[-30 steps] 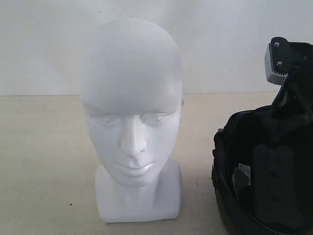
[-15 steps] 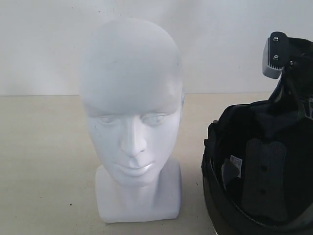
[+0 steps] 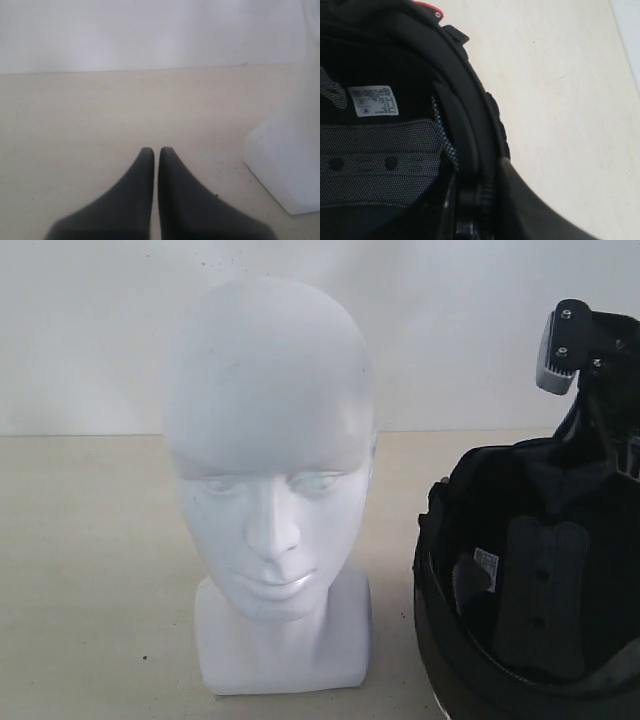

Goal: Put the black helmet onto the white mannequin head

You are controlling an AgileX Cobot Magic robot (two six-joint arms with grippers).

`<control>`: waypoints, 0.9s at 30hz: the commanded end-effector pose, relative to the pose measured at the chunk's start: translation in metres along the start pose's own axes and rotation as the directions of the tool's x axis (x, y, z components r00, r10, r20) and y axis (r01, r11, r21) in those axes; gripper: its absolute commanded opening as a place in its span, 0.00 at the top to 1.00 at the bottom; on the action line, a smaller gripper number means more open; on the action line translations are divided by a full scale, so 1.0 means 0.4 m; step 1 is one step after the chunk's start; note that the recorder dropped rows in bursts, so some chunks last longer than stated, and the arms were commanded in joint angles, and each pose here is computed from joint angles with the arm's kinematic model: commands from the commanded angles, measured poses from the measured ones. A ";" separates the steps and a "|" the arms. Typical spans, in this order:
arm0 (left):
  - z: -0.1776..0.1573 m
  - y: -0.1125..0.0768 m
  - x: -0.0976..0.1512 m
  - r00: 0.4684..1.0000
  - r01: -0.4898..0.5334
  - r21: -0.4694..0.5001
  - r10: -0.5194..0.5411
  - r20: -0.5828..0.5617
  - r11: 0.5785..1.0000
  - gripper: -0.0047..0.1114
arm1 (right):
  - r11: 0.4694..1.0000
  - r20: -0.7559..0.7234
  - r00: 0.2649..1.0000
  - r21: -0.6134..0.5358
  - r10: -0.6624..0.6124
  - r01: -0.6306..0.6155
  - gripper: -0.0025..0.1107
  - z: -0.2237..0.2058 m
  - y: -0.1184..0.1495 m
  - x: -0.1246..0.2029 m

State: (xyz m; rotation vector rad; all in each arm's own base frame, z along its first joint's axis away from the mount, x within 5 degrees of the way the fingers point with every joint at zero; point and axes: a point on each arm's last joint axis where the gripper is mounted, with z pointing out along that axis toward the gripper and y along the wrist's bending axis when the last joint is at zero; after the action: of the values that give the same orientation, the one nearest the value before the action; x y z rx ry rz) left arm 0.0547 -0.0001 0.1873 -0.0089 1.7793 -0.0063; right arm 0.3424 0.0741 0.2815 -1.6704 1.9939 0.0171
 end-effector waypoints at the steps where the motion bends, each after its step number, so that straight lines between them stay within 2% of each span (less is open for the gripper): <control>1: 0.000 -0.001 0.003 1.000 0.000 0.004 0.000 -0.001 1.000 0.92 | 0.996 0.019 0.997 0.044 0.081 -0.082 0.97 -0.008 -0.012 0.000; 3: 0.000 -0.001 0.003 1.000 0.000 0.004 0.000 -0.001 1.000 0.92 | 0.994 0.020 0.995 0.045 0.099 -0.100 0.88 -0.008 -0.012 0.000; 8: 0.000 -0.001 0.003 1.000 0.000 0.004 0.000 -0.001 1.000 0.92 | 0.990 0.022 0.991 0.045 0.136 -0.136 0.45 -0.008 -0.012 0.000; 9: 0.000 -0.001 0.003 1.000 0.000 0.004 0.000 -0.001 1.000 0.92 | 0.988 0.025 0.989 0.048 0.148 -0.149 0.41 -0.008 -0.013 0.000; 16: 0.000 -0.001 0.003 1.000 0.000 0.004 0.000 -0.001 1.000 0.92 | 0.983 0.039 0.986 0.077 0.163 -0.166 0.41 -0.017 -0.018 -0.004; 20: 0.000 -0.001 0.003 1.000 0.000 0.004 0.000 -0.001 1.000 0.92 | 0.964 0.121 0.964 0.093 0.239 -0.250 0.41 -0.052 -0.015 -0.026; 24: 0.000 -0.001 0.003 1.000 0.000 0.004 0.000 -0.001 1.000 0.92 | 0.910 0.215 0.886 -0.054 0.412 -0.411 0.41 -0.082 0.014 -0.061; 27: 0.000 -0.001 0.003 1.000 0.000 0.004 0.000 -0.001 1.000 0.92 | 0.901 0.202 0.881 -0.165 0.428 -0.400 0.43 -0.082 0.050 -0.094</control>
State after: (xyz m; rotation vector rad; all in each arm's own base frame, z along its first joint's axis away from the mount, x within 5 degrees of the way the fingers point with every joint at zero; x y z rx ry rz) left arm 0.0547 -0.0001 0.1873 -0.0089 1.7793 -0.0063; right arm 0.3267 0.0892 0.3134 -1.1940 2.1390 0.3471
